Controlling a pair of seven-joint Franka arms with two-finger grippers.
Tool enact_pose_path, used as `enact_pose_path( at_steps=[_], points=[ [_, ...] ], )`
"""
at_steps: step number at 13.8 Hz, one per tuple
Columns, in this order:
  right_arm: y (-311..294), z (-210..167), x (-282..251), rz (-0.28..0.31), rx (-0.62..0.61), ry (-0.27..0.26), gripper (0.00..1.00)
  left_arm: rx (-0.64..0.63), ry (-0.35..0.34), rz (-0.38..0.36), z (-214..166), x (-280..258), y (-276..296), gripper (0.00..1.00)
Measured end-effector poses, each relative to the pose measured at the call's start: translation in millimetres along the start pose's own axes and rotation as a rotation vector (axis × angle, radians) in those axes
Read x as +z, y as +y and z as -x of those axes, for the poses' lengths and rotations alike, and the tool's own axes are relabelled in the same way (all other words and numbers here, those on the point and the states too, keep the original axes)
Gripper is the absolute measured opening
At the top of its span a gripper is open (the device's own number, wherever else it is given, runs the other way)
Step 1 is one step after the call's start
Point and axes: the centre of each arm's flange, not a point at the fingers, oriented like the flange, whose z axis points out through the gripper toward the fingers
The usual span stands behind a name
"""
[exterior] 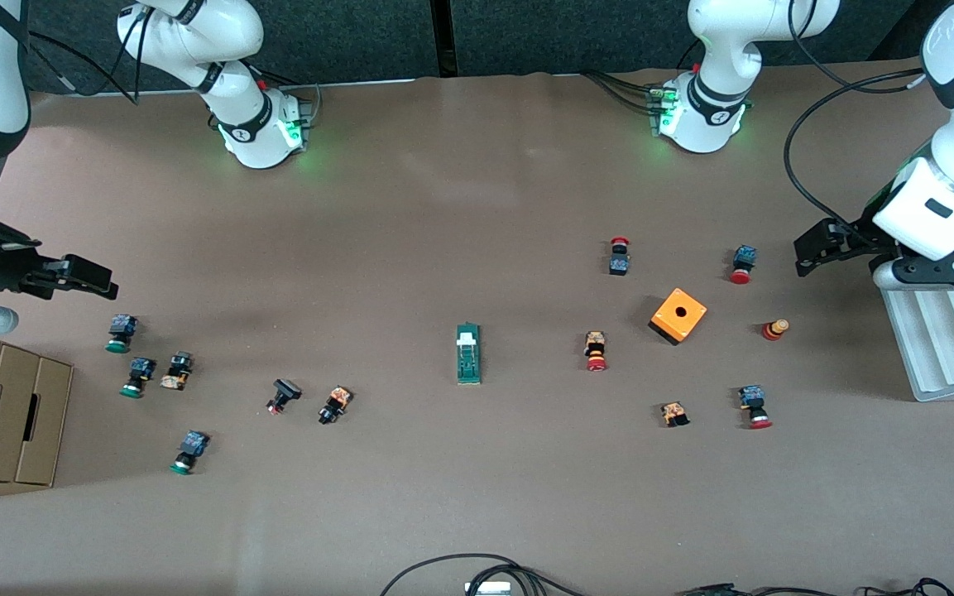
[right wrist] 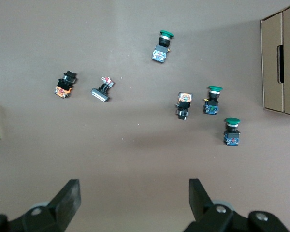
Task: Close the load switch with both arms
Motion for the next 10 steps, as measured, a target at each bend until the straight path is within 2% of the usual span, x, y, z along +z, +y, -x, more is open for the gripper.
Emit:
enact_pose_path(
  at_steps=[10],
  points=[
    [0.1,0.1,0.1,0.000,0.000,-0.001,1.00,-0.011,0.003,0.032,-8.1,1.7,-1.0,1.00]
  ],
)
